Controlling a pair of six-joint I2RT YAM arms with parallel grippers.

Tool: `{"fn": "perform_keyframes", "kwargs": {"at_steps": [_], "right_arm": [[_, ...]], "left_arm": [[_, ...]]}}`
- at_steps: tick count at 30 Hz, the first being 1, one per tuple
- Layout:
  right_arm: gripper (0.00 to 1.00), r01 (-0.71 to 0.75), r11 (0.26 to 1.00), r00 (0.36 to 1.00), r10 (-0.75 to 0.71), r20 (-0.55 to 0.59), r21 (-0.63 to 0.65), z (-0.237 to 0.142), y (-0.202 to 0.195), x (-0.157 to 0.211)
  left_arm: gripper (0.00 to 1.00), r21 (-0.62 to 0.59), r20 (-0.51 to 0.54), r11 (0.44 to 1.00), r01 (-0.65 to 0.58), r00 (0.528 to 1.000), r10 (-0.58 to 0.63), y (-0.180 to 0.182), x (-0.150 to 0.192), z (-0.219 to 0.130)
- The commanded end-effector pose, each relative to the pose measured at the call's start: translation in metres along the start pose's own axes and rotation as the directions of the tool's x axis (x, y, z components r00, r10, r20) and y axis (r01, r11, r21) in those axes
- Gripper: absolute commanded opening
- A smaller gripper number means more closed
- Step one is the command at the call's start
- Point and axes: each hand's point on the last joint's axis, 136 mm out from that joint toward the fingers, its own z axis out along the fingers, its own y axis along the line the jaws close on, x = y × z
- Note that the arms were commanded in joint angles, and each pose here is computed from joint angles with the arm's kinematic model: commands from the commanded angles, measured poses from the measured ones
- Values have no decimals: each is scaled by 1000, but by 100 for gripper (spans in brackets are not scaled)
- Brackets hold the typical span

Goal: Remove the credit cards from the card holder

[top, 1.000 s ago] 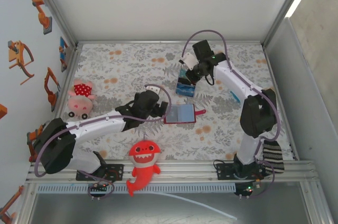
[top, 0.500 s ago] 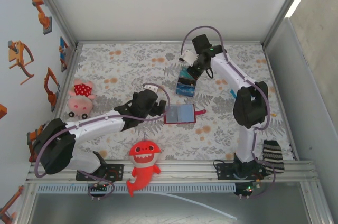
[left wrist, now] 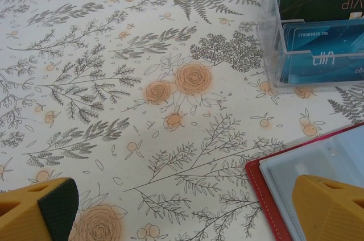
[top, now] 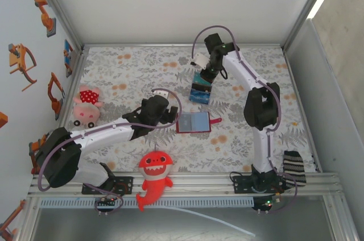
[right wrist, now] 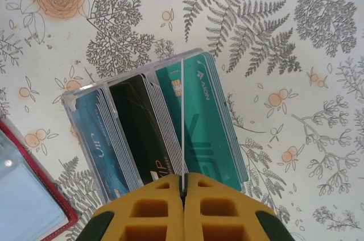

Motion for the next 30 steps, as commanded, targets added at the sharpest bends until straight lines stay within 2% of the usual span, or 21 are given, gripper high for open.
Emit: {"fn": "perform_keyframes", "kwargs": {"at_steps": [1, 24, 30], "right_arm": [[0, 14, 1000, 999, -15, -35, -18, 1, -3, 7], [0, 43, 999, 993, -46, -110, -34, 25, -16, 12], [9, 40, 999, 990, -43, -133, -27, 30, -19, 17]], "left_arm": [[97, -10, 22, 999, 32, 999, -31, 3, -5, -1], [97, -1, 7, 1000, 21, 1000, -21, 1, -3, 6], [97, 4, 6, 1000, 17, 1000, -17, -1, -5, 8]]}}
